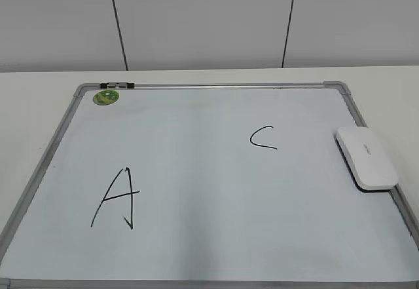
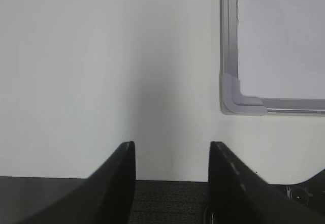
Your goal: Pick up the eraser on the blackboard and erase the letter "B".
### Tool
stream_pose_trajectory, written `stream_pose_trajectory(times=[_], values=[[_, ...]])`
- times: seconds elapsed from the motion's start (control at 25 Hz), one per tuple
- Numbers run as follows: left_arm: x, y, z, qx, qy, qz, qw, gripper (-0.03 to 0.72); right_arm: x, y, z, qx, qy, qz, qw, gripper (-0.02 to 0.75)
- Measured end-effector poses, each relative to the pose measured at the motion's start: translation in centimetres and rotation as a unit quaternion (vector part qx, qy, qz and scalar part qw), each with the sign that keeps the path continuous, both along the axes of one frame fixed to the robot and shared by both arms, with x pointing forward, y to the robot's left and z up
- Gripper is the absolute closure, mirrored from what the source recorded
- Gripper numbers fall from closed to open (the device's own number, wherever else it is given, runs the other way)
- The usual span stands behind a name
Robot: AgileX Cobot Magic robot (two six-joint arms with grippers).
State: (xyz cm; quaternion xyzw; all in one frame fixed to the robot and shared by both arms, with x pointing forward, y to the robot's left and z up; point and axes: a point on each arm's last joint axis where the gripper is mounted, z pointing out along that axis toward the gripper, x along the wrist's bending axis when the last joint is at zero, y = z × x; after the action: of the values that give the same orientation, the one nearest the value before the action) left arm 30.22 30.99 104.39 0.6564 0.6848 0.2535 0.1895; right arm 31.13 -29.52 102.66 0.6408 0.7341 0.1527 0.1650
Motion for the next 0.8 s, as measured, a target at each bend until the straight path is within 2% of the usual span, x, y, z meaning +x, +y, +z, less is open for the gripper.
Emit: stream_pose_trajectory(times=[0.48, 0.6, 0.8], values=[[-0.1, 0.0, 0.1, -0.001, -0.005, 0.001, 1.0, 0.343, -0.1, 0.0, 0.0, 0.001, -0.003, 0.001, 1.0, 0.183], [-0.9, 0.0, 0.4, -0.002, -0.032, 0.001, 0.999, 0.348, -0.7, 0.0, 0.4, 0.003, -0.029, 0.001, 1.0, 0.183], [-3.3, 0.1, 1.0, -0.005, -0.108, 0.001, 0.994, 0.372, -3.0, -0.2, 1.3, 0.008, -0.111, 0.001, 0.994, 0.183]])
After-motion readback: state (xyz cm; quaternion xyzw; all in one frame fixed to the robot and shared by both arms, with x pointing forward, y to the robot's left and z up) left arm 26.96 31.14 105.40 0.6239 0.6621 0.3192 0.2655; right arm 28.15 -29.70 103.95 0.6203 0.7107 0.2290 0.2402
